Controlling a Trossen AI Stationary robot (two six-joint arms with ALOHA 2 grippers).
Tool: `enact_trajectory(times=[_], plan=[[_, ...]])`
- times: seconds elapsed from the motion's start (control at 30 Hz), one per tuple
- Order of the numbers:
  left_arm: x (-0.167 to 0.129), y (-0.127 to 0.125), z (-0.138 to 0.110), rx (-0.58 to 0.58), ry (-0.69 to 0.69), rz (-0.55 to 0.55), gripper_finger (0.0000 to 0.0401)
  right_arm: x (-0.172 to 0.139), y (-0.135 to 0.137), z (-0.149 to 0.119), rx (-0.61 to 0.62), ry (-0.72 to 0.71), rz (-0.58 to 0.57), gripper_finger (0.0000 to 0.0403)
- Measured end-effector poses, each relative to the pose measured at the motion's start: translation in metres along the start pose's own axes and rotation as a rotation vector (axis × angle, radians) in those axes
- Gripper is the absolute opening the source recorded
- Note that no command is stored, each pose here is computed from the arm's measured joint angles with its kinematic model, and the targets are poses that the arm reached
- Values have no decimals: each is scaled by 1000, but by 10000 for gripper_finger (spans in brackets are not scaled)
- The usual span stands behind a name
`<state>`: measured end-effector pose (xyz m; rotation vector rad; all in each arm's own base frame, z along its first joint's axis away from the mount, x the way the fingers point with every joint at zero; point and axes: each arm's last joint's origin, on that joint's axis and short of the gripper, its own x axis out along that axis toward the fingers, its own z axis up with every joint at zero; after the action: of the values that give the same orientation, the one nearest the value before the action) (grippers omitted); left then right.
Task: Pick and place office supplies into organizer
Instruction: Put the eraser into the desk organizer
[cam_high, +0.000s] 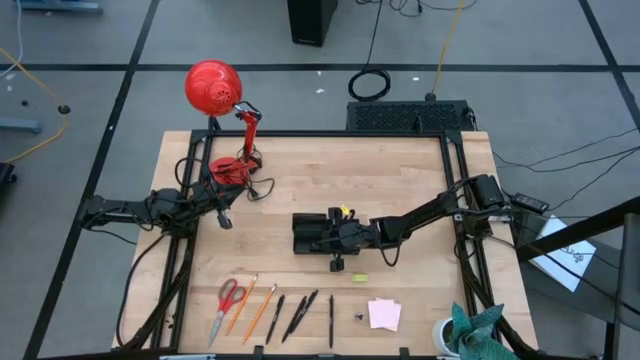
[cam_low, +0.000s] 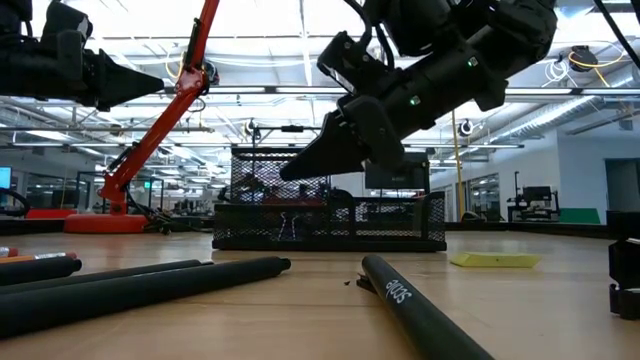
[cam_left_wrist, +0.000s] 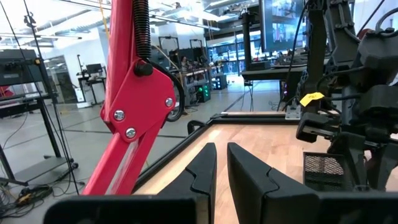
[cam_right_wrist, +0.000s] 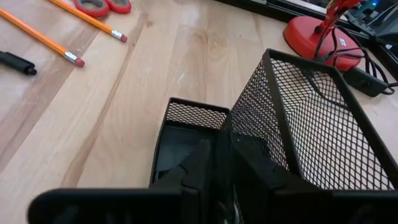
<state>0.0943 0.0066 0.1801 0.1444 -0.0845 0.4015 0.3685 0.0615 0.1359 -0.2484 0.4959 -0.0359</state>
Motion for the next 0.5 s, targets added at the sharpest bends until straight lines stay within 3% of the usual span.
enact_trajectory(times=[0.23,0.5], plan=[[0,0,0,0,0,1,47,-4,2,5,-4,-13,4,81],[0,0,0,0,1,2,47,-35,18,34,-61,-105,57,95]])
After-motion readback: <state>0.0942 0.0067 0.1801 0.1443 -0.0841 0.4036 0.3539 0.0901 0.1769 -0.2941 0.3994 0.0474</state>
